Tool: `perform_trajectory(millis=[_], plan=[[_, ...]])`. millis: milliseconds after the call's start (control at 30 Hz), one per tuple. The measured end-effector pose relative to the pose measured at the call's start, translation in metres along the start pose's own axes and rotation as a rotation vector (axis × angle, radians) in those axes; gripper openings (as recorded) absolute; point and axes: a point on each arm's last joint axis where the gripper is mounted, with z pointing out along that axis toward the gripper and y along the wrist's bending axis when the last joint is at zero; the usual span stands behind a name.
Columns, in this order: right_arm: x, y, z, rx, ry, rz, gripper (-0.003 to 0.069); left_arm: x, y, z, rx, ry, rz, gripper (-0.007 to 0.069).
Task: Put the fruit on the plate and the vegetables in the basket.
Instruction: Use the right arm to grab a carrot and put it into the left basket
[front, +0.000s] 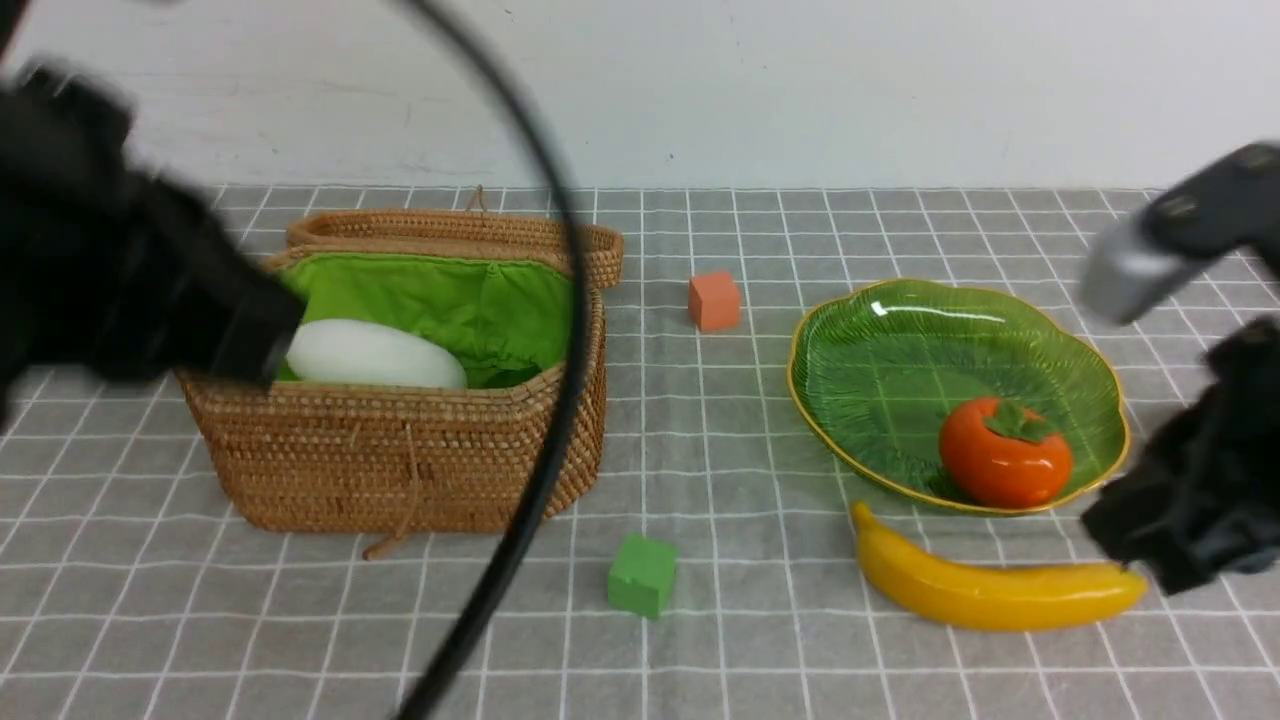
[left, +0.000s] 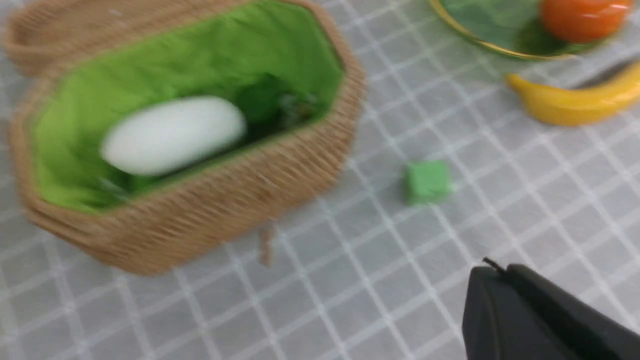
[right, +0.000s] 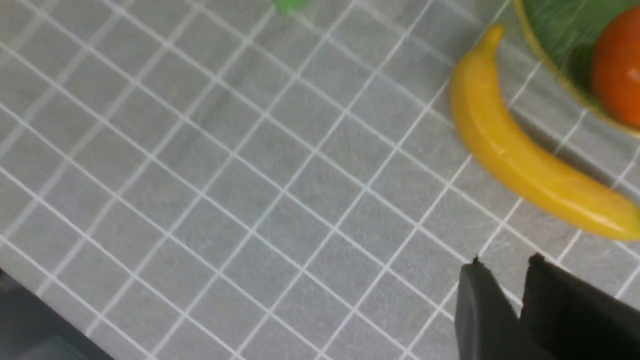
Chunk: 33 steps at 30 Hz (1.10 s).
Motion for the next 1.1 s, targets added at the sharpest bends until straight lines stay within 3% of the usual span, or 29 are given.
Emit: perform_trajectory(millis=[67, 100, 167, 233, 433, 900, 967, 1067, 1100], plan=[[-0.005, -0.005, 0.02, -0.009, 0.061, -0.01, 0.0182, 0.02, -0.003, -0.01, 0.033, -0.034, -0.007, -0.0013], [-0.011, -0.013, 0.048, -0.01, 0.143, -0.039, 0.0235, 0.05, -0.005, -0.017, 0.074, -0.059, -0.009, -0.0013], [-0.013, -0.017, 0.062, -0.004, 0.176, -0.062, 0.0265, 0.064, -0.006, -0.021, 0.088, -0.075, -0.004, -0.0013], [-0.018, -0.03, 0.096, 0.018, 0.236, -0.118, 0.0349, 0.088, -0.006, -0.032, 0.115, -0.14, 0.018, -0.0013], [-0.018, -0.055, 0.148, 0.036, 0.29, -0.163, 0.0459, 0.102, -0.01, -0.056, 0.17, -0.276, 0.013, -0.0013], [-0.009, -0.082, 0.207, 0.02, 0.325, -0.264, 0.0453, 0.098, -0.019, -0.06, 0.262, -0.345, 0.098, -0.0013], [-0.008, -0.082, 0.209, 0.009, 0.335, -0.259, 0.0418, 0.098, -0.019, -0.06, 0.266, -0.347, 0.099, -0.0013], [-0.007, -0.08, 0.209, -0.017, 0.349, -0.242, 0.031, 0.098, -0.02, -0.06, 0.27, -0.353, 0.099, -0.0013], [-0.008, -0.08, 0.208, -0.017, 0.349, -0.241, 0.0311, 0.098, -0.019, -0.06, 0.269, -0.355, 0.098, -0.0013]])
